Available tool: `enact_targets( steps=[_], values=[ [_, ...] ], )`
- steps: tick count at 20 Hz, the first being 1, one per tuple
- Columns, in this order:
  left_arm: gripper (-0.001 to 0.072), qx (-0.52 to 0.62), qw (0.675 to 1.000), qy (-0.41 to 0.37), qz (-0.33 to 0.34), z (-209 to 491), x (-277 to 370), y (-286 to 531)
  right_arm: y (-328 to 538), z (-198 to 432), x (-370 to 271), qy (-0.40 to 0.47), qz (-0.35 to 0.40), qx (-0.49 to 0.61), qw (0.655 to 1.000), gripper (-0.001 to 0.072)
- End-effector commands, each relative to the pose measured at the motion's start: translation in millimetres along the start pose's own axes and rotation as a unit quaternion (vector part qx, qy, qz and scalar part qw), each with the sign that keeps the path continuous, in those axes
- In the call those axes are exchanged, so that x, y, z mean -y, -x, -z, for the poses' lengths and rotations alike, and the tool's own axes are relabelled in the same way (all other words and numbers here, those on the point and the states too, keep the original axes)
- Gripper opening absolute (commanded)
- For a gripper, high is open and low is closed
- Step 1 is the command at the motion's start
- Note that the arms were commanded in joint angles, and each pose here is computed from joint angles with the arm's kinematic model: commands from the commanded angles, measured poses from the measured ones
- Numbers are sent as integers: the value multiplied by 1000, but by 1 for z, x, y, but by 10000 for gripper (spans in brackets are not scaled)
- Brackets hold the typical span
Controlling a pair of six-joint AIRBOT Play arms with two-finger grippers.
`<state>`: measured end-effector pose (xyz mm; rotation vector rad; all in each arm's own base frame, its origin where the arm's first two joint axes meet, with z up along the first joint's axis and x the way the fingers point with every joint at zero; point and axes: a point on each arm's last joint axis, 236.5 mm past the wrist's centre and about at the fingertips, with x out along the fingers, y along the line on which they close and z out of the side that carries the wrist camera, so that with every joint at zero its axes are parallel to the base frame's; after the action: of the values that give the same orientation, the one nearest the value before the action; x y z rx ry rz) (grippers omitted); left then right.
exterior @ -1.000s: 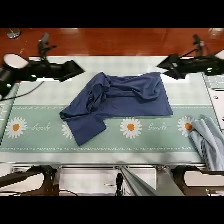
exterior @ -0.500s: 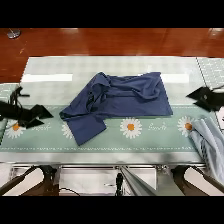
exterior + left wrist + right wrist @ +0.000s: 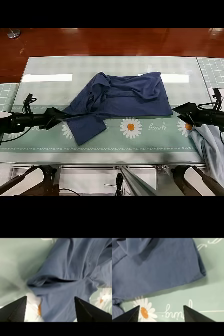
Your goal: Fold the shirts.
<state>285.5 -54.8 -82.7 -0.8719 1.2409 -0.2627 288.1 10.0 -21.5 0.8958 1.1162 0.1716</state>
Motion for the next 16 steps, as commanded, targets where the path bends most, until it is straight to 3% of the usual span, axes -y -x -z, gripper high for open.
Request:
enact_targets(
  steps=[1, 16],
  values=[
    [702, -2, 1000, -2, 7, 0, -1, -11, -2, 7, -3, -2, -11, -8, 1000, 619],
    [700, -27, 999, -39, -4, 15, 13, -30, -2, 3, -2, 0, -7, -1, 1000, 618]
  ],
)
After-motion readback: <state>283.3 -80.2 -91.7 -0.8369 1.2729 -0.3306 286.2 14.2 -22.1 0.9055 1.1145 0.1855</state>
